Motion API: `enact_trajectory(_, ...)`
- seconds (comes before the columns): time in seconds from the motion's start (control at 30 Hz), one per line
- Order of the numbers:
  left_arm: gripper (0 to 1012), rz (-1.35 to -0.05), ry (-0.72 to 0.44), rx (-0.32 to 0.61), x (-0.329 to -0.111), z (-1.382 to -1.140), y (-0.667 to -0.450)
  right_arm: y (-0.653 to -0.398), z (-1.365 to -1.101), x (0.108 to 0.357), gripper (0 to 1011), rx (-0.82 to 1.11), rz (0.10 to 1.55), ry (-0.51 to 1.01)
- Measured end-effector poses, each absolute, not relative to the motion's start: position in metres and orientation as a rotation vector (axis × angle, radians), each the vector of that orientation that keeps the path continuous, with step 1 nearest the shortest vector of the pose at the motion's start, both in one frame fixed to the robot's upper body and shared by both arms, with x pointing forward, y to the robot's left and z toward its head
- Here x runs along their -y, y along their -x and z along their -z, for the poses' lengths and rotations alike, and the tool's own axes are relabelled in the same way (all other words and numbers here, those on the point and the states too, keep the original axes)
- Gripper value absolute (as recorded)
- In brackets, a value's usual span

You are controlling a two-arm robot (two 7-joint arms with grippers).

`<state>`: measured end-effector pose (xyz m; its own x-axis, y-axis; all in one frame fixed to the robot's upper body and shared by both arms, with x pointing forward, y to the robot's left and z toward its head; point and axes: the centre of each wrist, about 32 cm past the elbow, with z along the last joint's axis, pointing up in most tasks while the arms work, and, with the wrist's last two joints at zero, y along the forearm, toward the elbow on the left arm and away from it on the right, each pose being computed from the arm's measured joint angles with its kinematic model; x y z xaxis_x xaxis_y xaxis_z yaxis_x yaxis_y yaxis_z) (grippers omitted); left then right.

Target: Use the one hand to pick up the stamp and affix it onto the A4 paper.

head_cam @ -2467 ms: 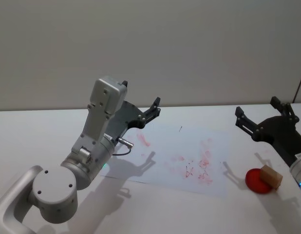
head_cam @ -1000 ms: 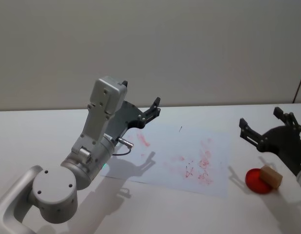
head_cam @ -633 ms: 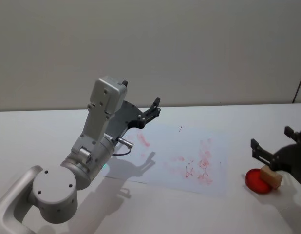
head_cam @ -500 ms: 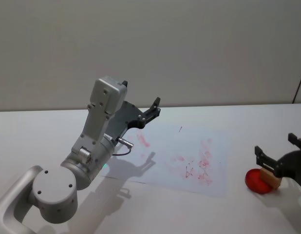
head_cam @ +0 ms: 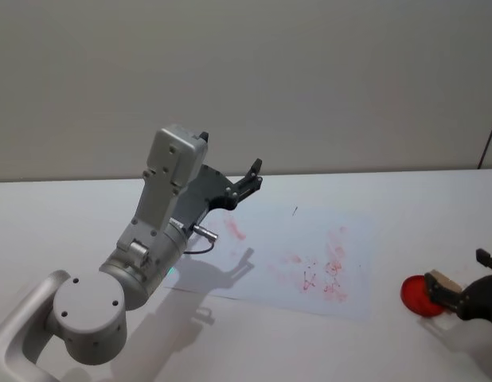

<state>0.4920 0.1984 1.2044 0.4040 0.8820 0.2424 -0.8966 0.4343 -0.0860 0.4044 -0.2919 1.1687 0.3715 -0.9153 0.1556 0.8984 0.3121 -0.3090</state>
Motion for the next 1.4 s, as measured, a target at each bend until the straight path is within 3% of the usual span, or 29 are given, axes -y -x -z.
enact_trajectory(0.57, 1001, -1.124, -0.061, 0.268, -0.198, -1.204, -0.492, -0.413, -1.159, 0.293, 987, -0.079, 1.158, 0.481)
enact_trajectory(0.8, 1001, -1.124, -0.061, 0.268, -0.198, -1.204, -0.492, -0.415, -1.157, 0.292, 831, -0.083, 1.15, 0.499)
enact_trajectory(1.4, 1001, -1.124, -0.061, 0.268, -0.198, -1.204, -0.492, -0.418, -1.155, 0.291, 260, -0.088, 1.141, 0.517)
